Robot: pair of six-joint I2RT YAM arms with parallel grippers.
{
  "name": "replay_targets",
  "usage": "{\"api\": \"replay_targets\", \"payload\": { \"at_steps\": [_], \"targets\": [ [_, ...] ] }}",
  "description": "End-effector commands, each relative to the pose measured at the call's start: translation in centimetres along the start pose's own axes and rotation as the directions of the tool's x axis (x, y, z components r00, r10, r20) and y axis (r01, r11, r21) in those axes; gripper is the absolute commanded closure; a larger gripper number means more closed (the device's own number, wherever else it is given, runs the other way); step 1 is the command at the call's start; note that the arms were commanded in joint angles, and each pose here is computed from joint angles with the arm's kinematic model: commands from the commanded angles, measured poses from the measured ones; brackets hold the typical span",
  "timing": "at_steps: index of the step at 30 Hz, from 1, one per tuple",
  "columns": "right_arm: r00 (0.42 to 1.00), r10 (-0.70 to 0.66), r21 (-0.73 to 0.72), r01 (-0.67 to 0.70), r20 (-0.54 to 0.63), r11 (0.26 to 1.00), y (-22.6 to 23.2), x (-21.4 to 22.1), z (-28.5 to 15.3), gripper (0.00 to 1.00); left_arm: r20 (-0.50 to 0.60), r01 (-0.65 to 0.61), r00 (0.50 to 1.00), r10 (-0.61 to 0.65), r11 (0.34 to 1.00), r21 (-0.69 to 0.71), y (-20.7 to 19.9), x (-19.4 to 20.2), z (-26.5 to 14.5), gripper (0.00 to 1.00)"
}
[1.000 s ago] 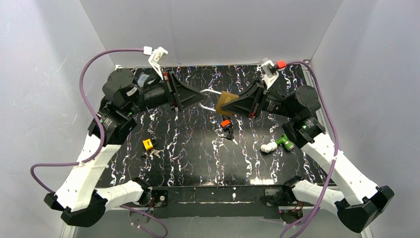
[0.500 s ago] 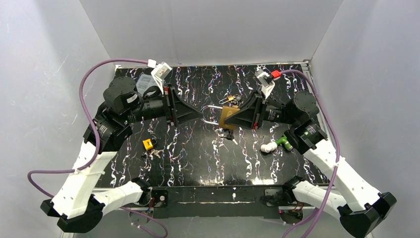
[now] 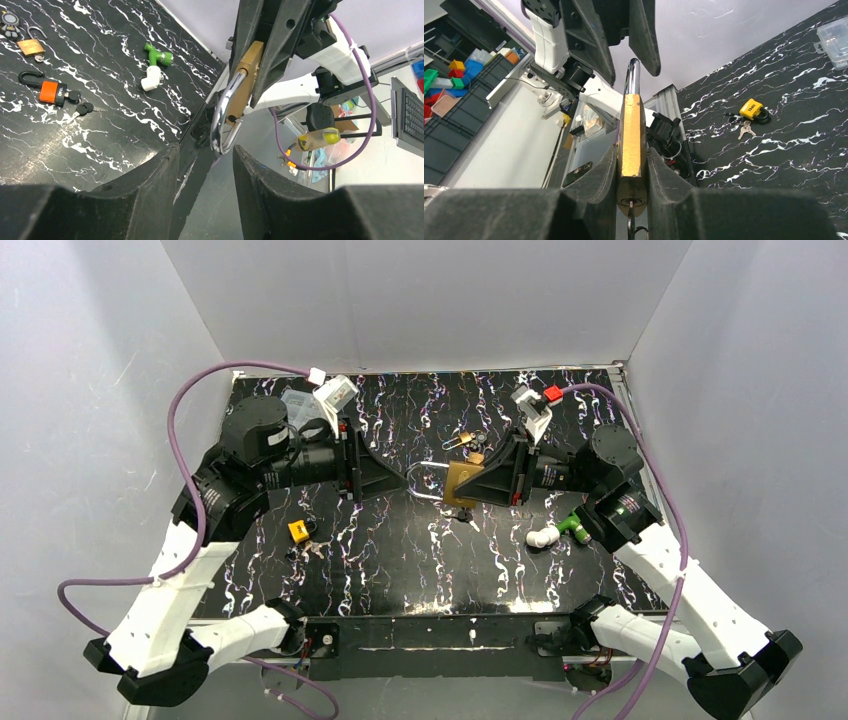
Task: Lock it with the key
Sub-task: Lock the lock.
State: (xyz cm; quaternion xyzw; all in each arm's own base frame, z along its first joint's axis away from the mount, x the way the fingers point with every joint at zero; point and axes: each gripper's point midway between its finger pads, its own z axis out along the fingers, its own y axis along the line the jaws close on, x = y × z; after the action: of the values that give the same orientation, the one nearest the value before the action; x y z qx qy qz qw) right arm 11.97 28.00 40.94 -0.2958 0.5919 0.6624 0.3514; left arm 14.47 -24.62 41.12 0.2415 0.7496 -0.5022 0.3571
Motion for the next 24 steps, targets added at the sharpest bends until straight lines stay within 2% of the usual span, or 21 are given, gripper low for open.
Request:
{"api": "replay_targets", "payload": {
  "at_steps": [1, 11, 17, 24],
  "targets": [
    [0.99, -0.127, -0.085, 0.132, 0.064, 0.988, 3.7, -2.4, -0.3, 0.99, -0.03, -0.019, 0.999, 0.02, 0.999, 0.043, -0.7, 0.2, 0.1, 0.59],
    [0.991, -0.122, -0.098, 0.126, 0.048, 0.987, 3.5, -2.2, 0.2, 0.99, -0.06, 0.019, 0.998, -0.012, 0.993, 0.119, -1.4, 0.6, 1.0, 0.74],
    [0.993, -0.111, -0.109, 0.116, 0.051, 0.987, 3.9, -2.3, 0.2, 0.99, -0.08, 0.047, 0.996, -0.038, 0.992, 0.121, -0.7, 1.2, 1.7, 1.0],
    [0.998, -0.057, -0.198, 0.055, -0.005, 0.979, 5.7, -2.0, 0.1, 0.99, -0.064, 0.0, 0.998, 0.003, 0.999, 0.047, 0.8, 1.9, 1.3, 1.0]
  ]
}}
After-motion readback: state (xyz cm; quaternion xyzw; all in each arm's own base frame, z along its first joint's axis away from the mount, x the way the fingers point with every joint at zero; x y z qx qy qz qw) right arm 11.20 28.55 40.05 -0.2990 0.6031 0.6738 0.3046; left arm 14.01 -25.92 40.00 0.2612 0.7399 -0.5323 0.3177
